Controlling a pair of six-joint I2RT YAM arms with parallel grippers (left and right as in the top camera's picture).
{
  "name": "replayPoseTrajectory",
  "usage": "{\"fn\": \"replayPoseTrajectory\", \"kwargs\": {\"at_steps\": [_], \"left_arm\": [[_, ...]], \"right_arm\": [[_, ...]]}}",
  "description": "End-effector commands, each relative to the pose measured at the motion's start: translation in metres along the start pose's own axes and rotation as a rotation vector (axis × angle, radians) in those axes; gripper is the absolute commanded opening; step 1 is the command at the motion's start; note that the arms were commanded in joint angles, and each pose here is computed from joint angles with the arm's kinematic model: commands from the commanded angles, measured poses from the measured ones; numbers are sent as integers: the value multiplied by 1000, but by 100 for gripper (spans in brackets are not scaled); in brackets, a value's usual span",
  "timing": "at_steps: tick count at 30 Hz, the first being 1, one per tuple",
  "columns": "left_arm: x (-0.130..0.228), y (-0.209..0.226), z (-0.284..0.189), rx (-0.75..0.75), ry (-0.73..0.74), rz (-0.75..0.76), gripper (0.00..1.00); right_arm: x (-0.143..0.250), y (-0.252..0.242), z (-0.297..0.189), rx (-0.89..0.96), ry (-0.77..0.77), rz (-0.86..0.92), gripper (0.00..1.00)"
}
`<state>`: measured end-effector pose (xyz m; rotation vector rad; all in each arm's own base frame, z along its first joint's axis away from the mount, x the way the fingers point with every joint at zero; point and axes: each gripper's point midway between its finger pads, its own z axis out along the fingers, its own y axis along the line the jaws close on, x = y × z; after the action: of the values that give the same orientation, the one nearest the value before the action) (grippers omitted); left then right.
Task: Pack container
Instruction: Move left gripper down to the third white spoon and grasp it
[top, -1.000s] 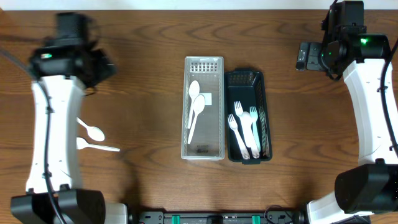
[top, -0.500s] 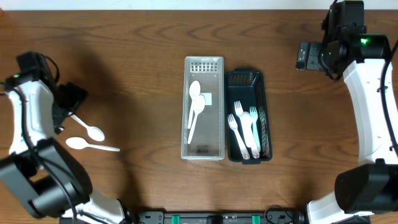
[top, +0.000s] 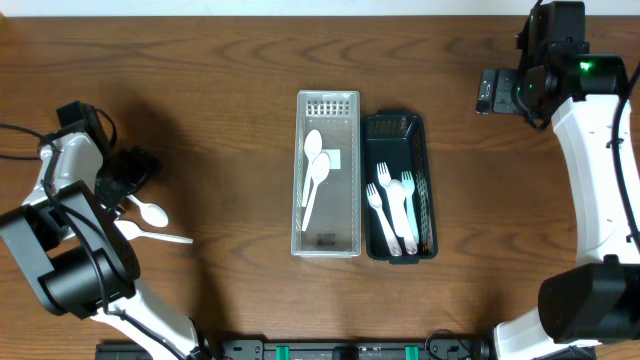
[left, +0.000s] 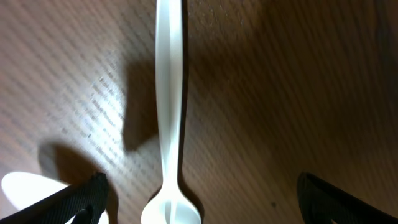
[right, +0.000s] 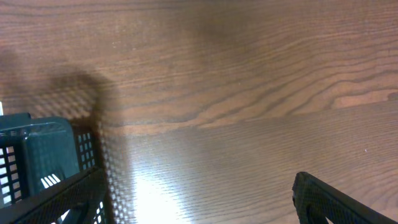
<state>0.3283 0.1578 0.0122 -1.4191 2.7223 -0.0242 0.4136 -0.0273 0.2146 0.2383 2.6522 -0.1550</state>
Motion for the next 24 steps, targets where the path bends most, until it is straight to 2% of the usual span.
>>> {"fn": "replayPoseTrajectory", "kwargs": {"at_steps": [1, 13, 15, 18, 20, 22, 24], "left_arm": [[4, 2, 12, -13, 30, 24, 98], [12, 7, 31, -40, 82, 22, 100], [14, 8, 31, -45, 91, 22, 83], [16, 9, 31, -49, 99, 22, 68], [17, 9, 31, -51, 101, 22, 51], [17, 10, 30, -52, 103, 22, 38], [17, 10, 30, -52, 104, 22, 31]], "right_arm": [[-3, -4, -1, 2, -6, -8, 99], [-3, -4, -1, 2, -6, -15, 99], [-3, -4, -1, 2, -6, -15, 99], [-4, -4, -1, 7, -8, -15, 99], [-4, -5, -1, 10, -9, -16, 99], [-4, -5, -1, 9, -8, -15, 99], [-4, -5, -1, 10, -9, -16, 99]]}}
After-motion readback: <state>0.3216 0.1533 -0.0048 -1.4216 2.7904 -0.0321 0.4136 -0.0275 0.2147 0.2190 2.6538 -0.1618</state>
